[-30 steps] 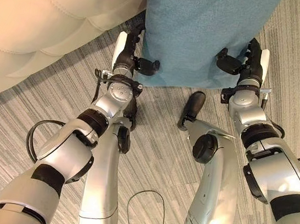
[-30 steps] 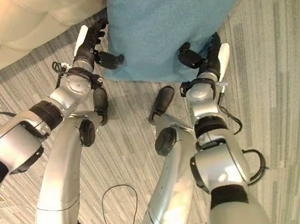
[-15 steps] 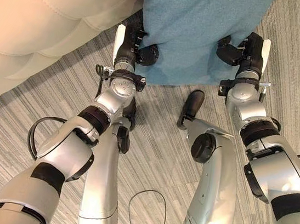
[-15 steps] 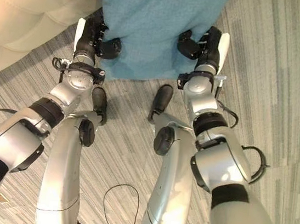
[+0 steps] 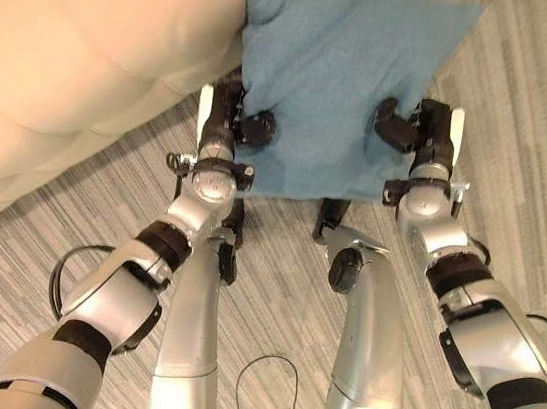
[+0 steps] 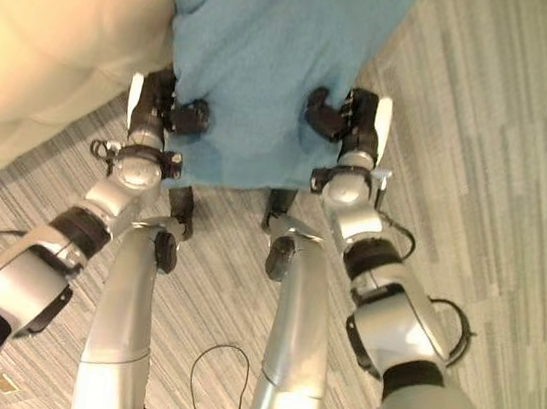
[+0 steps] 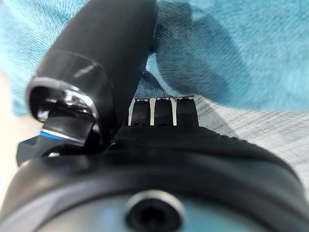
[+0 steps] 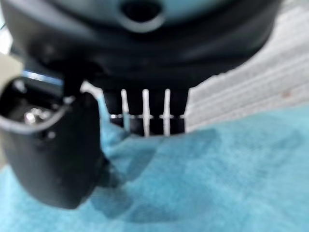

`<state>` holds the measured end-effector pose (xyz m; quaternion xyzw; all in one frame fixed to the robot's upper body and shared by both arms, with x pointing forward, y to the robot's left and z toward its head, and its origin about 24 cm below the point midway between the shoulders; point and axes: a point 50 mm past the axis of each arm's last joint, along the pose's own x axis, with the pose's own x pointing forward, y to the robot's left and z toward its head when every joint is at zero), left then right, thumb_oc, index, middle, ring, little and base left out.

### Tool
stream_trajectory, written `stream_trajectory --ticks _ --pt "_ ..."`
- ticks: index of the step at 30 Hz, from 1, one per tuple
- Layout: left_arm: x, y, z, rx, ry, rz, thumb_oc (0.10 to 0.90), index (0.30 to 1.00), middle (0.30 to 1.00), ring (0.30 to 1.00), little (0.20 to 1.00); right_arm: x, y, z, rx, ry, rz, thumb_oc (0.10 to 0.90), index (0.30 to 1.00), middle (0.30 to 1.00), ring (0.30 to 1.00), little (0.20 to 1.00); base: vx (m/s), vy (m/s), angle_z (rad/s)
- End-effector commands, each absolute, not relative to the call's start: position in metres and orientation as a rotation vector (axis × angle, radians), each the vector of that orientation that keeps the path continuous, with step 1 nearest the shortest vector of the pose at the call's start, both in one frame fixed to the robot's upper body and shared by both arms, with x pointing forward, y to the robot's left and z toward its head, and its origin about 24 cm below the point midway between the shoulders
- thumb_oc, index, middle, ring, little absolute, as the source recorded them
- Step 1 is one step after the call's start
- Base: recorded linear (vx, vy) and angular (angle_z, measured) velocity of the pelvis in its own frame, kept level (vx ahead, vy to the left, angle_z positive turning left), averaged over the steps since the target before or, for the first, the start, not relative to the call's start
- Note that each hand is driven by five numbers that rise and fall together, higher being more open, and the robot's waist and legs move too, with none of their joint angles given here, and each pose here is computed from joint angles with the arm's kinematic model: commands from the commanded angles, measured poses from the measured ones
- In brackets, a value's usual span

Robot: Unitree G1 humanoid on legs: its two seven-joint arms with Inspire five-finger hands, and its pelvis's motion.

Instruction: Pick up all the scattered cushions and arrange them neatly on the sofa.

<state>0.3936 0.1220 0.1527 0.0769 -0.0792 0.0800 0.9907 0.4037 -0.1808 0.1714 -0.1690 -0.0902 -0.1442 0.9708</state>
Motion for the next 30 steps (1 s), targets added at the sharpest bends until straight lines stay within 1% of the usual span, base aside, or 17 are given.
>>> stream_trajectory --ticks 1,3,8,9,12,13,14,15,16,22,28,30 --pt "0.37 0.071 0.2 0.006 -0.474 -0.041 0.4 0.3 0.3 0.3 0.3 0.378 -0.088 0.233 -0.186 -0.618 0.054 0.4 0.3 0.3 0.3 0.3 -0.06 -0.047 0.06" --pt "0.366 0.074 0.192 0.001 -0.465 -0.045 0.4 0.3 0.3 0.3 0.3 0.374 -0.091 0.222 -0.195 -0.6 0.056 0.4 0.3 0.3 0.3 0.3 -0.03 -0.041 0.1" --pt "0.345 0.075 0.154 -0.056 -0.389 -0.092 0.4 0.3 0.3 0.3 0.3 0.352 -0.112 0.159 -0.114 -0.456 0.052 0.4 0.3 0.3 0.3 0.3 0.0 -0.06 0.13" --pt "0.345 0.075 0.153 -0.056 -0.387 -0.092 0.4 0.3 0.3 0.3 0.3 0.352 -0.112 0.158 -0.114 -0.454 0.051 0.4 0.3 0.3 0.3 0.3 0.04 -0.051 0.13" --pt "0.328 0.081 0.124 -0.084 -0.318 -0.101 0.4 0.3 0.3 0.3 0.3 0.332 -0.121 0.121 -0.074 -0.359 0.047 0.4 0.3 0.3 0.3 0.3 0.05 -0.042 0.12" --pt "0.328 0.081 0.124 -0.083 -0.316 -0.101 0.4 0.3 0.3 0.3 0.3 0.331 -0.121 0.12 -0.074 -0.357 0.047 0.4 0.3 0.3 0.3 0.3 0.08 -0.058 0.11" --pt "0.318 0.085 0.112 -0.087 -0.291 -0.11 0.4 0.3 0.3 0.3 0.3 0.32 -0.124 0.107 -0.072 -0.328 0.05 0.4 0.3 0.3 0.3 0.3 0.05 -0.043 0.09" --pt "0.318 0.085 0.112 -0.087 -0.291 -0.11 0.4 0.3 0.3 0.3 0.3 0.32 -0.124 0.107 -0.072 -0.327 0.05 0.4 0.3 0.3 0.3 0.3 0.07 -0.076 0.05" --pt "0.309 0.09 0.102 -0.093 -0.272 -0.111 0.4 0.3 0.3 0.3 0.3 0.31 -0.129 0.099 -0.093 -0.315 0.058 0.4 0.3 0.3 0.3 0.3 0.07 -0.052 0.05" --pt "0.287 0.113 0.079 -0.1 -0.217 -0.076 0.4 0.3 0.3 0.3 0.3 0.288 -0.15 0.102 -0.208 -0.377 0.061 0.4 0.3 0.3 0.3 0.3 0.15 -0.05 0.21" --pt "0.271 0.129 0.071 -0.081 -0.199 -0.048 0.4 0.3 0.3 0.3 0.3 0.272 -0.166 0.107 -0.245 -0.402 0.046 0.4 0.3 0.3 0.3 0.3 0.2 -0.02 0.17" --pt "0.268 0.129 0.074 -0.078 -0.22 -0.059 0.4 0.3 0.3 0.3 0.3 0.268 -0.174 0.112 -0.252 -0.425 0.009 0.4 0.3 0.3 0.3 0.3 0.13 -0.009 0.26"
